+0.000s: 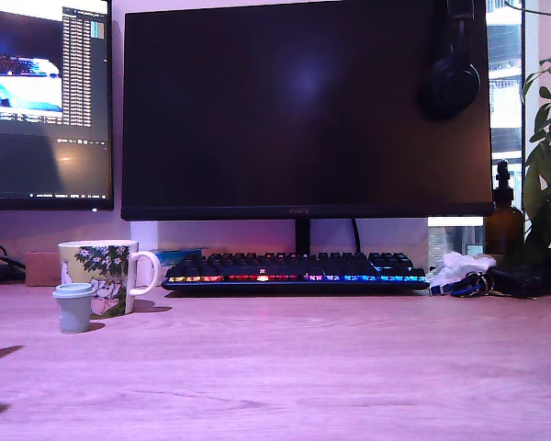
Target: Pick up the coffee capsules on the table and drop them inside the coffee cup
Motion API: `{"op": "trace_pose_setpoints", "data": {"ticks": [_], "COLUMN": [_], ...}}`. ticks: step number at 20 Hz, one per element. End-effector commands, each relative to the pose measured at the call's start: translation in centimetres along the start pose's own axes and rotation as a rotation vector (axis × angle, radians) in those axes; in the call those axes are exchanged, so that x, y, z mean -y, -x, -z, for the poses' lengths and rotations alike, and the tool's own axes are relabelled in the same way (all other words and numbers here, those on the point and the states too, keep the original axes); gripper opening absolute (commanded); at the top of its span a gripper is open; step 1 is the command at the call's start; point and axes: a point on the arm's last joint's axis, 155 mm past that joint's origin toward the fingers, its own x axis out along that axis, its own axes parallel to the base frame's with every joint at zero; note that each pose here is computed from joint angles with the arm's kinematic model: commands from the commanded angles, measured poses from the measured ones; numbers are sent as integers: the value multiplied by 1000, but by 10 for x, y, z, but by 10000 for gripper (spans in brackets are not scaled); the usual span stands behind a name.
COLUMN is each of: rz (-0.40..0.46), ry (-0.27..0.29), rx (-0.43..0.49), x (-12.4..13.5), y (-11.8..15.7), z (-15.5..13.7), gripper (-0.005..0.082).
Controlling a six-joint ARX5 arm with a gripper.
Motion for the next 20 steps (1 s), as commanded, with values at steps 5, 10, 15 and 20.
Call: {"op": "trace_pose_setpoints", "data": {"ticks": [5,10,15,20], "rz": [-35,-38,-44,-36], "ry": [18,1,13,6], "rx": [-103,-33,16,42], "x": [-8,-9,-16,-19], "y": [1,-3,-15,-22], "z": [32,20,35,53], "gripper": [-19,-19,-19,-19]}}
